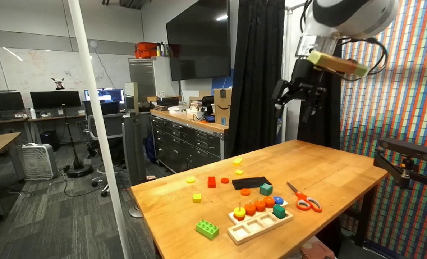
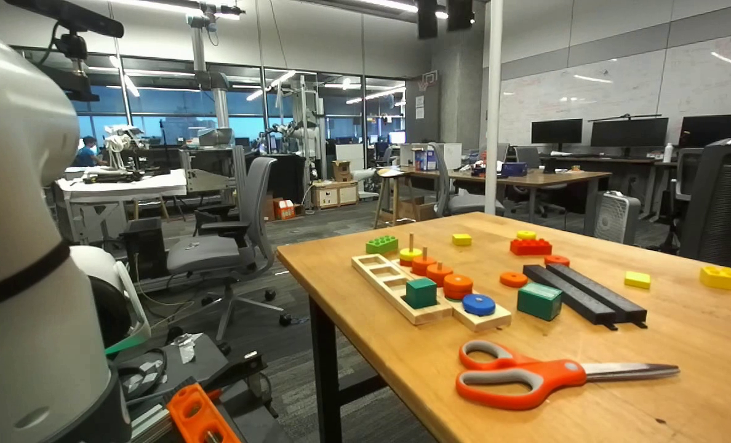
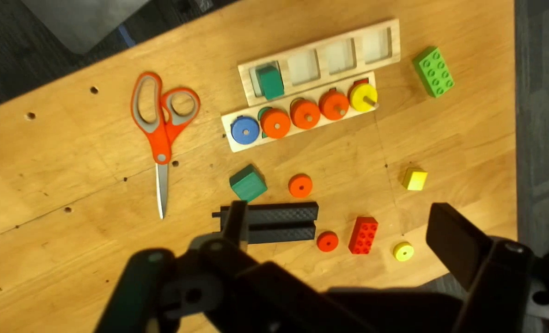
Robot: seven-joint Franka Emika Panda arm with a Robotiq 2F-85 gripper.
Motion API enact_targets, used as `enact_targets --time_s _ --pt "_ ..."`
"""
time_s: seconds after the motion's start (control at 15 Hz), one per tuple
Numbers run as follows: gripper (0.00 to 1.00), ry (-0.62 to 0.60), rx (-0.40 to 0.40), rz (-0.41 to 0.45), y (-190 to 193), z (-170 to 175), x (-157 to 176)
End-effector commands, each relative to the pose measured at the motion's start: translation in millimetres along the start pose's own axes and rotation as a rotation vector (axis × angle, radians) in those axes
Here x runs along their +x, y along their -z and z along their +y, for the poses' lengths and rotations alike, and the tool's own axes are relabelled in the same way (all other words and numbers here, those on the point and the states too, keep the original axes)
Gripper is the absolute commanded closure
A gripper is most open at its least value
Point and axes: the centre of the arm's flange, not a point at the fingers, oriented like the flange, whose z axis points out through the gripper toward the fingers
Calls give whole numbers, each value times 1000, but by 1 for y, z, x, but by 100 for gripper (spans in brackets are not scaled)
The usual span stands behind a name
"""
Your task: Put the orange circle onto the wooden object.
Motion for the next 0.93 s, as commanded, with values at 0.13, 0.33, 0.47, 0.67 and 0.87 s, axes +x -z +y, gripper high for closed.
enact_targets --time_s 0.13,0.33,0.47,0.67,0.87 --pt "0 160 34 -118 87 50 -88" --pt "0 270 11 -185 92 71 -119" --pt "0 278 -33 -171 84 77 -127" --pt "0 246 -118 -137 66 80 -127" --pt "0 212 -184 -109 48 82 -124"
